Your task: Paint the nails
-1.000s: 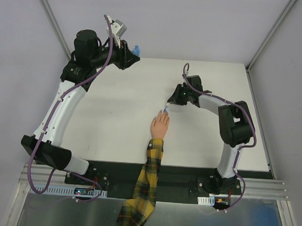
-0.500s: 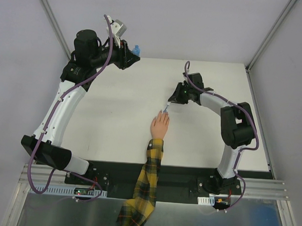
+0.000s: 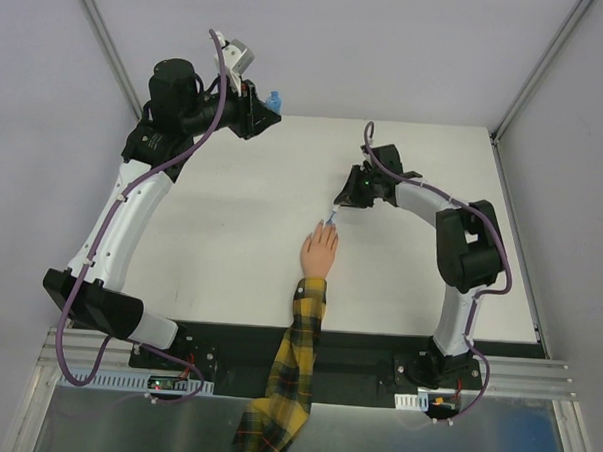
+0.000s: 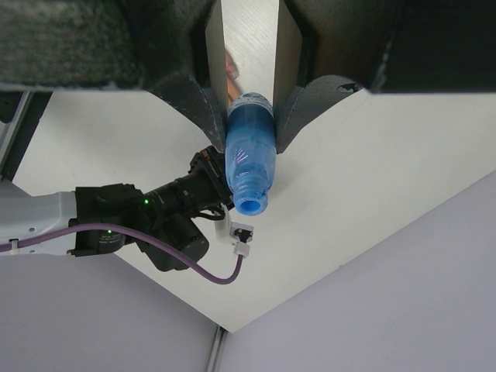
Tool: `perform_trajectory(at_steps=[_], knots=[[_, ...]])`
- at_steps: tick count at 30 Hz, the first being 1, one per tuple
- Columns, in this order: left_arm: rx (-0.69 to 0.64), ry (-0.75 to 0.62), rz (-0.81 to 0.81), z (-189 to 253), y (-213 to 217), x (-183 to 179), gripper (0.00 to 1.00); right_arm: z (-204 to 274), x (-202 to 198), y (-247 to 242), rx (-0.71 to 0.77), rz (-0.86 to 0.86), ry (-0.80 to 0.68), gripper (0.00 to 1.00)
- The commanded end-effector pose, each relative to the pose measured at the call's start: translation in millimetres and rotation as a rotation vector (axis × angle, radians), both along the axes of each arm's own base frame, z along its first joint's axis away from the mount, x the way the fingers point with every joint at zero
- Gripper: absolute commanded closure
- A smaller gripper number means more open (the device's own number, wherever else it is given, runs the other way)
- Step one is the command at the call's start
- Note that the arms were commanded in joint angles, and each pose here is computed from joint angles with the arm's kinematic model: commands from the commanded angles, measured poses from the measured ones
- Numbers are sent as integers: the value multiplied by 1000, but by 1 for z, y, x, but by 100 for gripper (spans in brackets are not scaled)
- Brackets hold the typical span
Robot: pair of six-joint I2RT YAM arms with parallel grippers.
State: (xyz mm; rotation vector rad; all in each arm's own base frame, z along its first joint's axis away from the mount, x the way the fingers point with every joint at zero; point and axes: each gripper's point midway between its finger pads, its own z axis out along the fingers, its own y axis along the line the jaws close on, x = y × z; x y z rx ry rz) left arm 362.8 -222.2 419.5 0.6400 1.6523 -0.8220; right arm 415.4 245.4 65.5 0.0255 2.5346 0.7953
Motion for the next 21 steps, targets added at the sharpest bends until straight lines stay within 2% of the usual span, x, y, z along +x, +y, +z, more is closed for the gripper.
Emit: perform_trajectory(at_steps=[1,15,21], knots=[[-35,-71,-11,26,1,1,100,12,11,6,-14,21,-37,99],[-35,-70,-11,25,0,2,100,10,6,6,-65,53,-45,100],[-34,-75,-11,26,1,0,100,7,4,4,-23,40,-38,100]])
